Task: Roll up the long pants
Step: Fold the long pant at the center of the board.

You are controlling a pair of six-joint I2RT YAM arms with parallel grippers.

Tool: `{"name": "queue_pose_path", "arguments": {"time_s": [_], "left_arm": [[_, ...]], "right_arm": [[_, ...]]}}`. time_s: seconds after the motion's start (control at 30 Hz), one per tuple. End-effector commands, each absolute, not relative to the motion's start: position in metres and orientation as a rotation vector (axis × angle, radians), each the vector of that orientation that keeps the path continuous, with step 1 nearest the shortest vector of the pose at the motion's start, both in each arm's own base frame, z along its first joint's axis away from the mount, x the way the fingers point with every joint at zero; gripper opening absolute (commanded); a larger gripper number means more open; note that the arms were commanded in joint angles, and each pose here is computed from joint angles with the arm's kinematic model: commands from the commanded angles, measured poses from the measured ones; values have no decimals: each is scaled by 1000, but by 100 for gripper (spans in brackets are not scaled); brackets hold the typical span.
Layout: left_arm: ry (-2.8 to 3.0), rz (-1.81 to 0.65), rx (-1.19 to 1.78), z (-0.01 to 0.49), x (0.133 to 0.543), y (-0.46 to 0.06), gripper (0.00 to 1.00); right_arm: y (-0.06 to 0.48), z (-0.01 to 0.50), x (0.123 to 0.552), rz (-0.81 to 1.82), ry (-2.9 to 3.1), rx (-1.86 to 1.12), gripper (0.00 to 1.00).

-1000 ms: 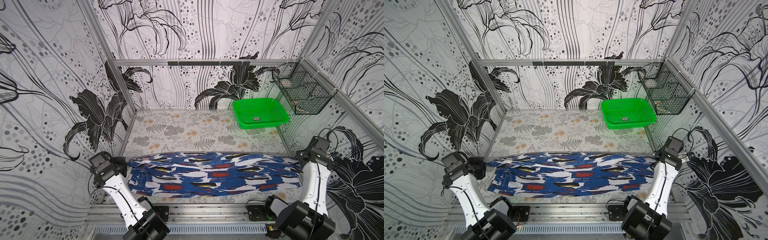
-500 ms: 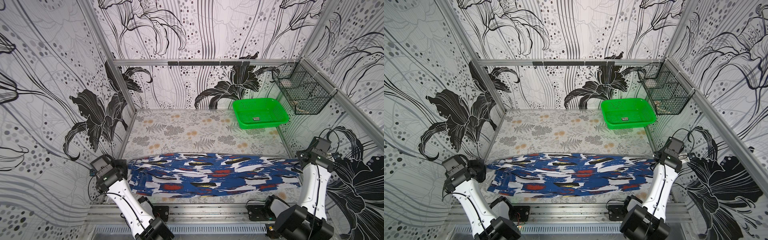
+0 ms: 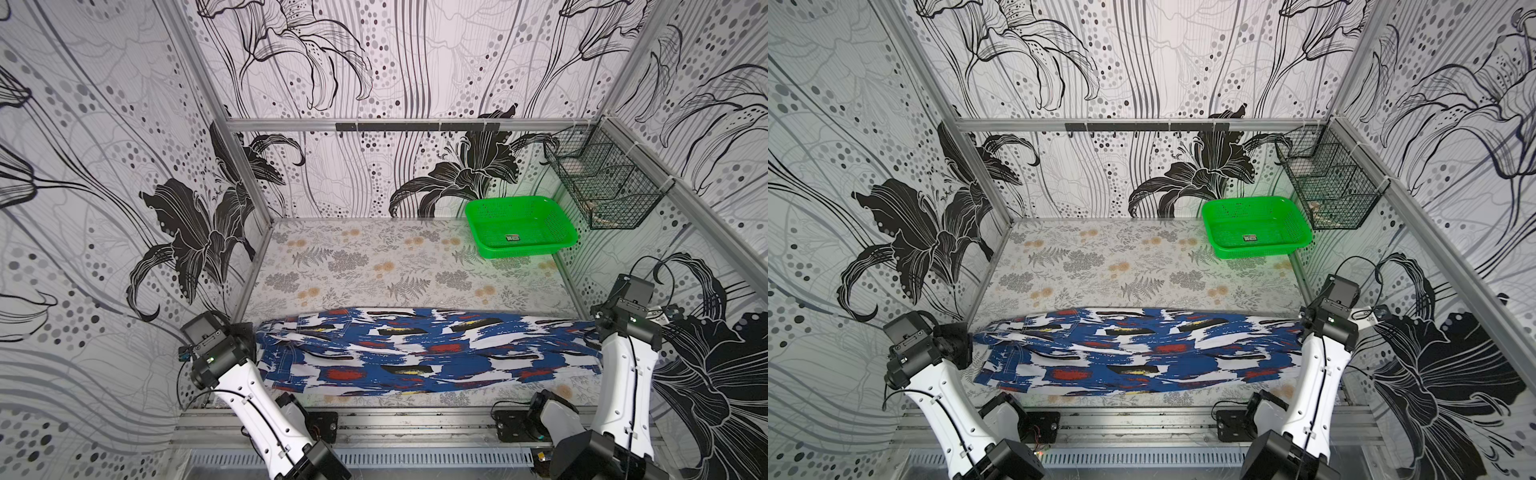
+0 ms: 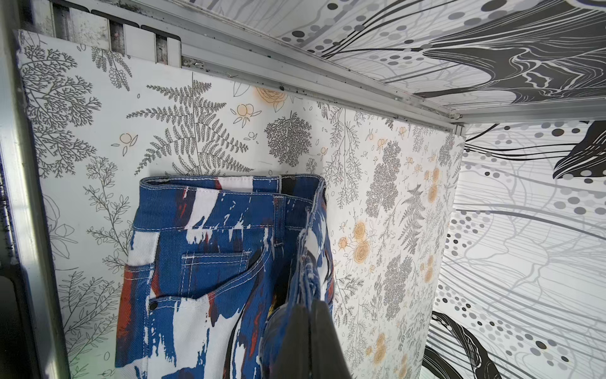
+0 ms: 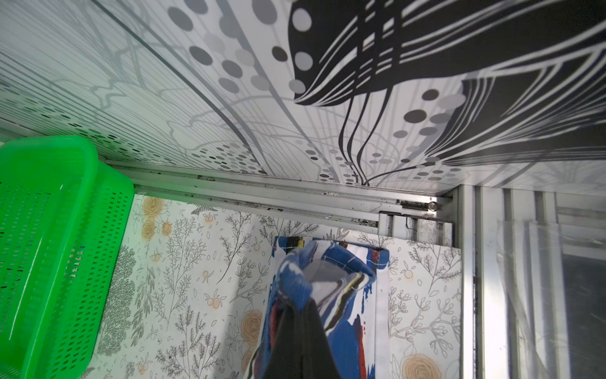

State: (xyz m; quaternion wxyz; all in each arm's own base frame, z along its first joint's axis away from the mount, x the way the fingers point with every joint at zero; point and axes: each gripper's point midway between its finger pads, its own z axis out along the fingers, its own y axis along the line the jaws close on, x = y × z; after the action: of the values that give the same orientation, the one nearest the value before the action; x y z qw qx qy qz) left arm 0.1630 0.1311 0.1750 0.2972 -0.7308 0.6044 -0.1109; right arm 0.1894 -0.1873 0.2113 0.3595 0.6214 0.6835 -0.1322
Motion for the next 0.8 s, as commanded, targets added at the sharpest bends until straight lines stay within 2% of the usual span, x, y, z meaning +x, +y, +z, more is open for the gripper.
{"name": "queue_pose_path", "arguments": {"time_s": [0.0, 0.33, 0.53, 0.7, 0.73, 0.77], "left_arm": [[1553, -321, -1909, 188, 167, 133, 0], [1536, -445, -1923, 159, 164, 109, 0], [1545, -321, -1957, 162, 145, 111, 0], [1482, -223, -1982, 185, 131, 118, 0], [1474, -224, -1977, 190, 131, 118, 1], [1470, -240, -1972, 195, 132, 117, 15]], "right_arm": [[-200, 217, 192, -400, 1696, 1619, 0], [-205, 224, 205, -353, 1660, 1630, 0], [-198, 211, 206, -309, 1675, 1619, 0], [-194, 214, 206, -330, 1693, 1583, 0], [-193, 214, 206, -331, 1702, 1578, 0], [-192, 216, 207, -329, 1705, 1569, 0]]}}
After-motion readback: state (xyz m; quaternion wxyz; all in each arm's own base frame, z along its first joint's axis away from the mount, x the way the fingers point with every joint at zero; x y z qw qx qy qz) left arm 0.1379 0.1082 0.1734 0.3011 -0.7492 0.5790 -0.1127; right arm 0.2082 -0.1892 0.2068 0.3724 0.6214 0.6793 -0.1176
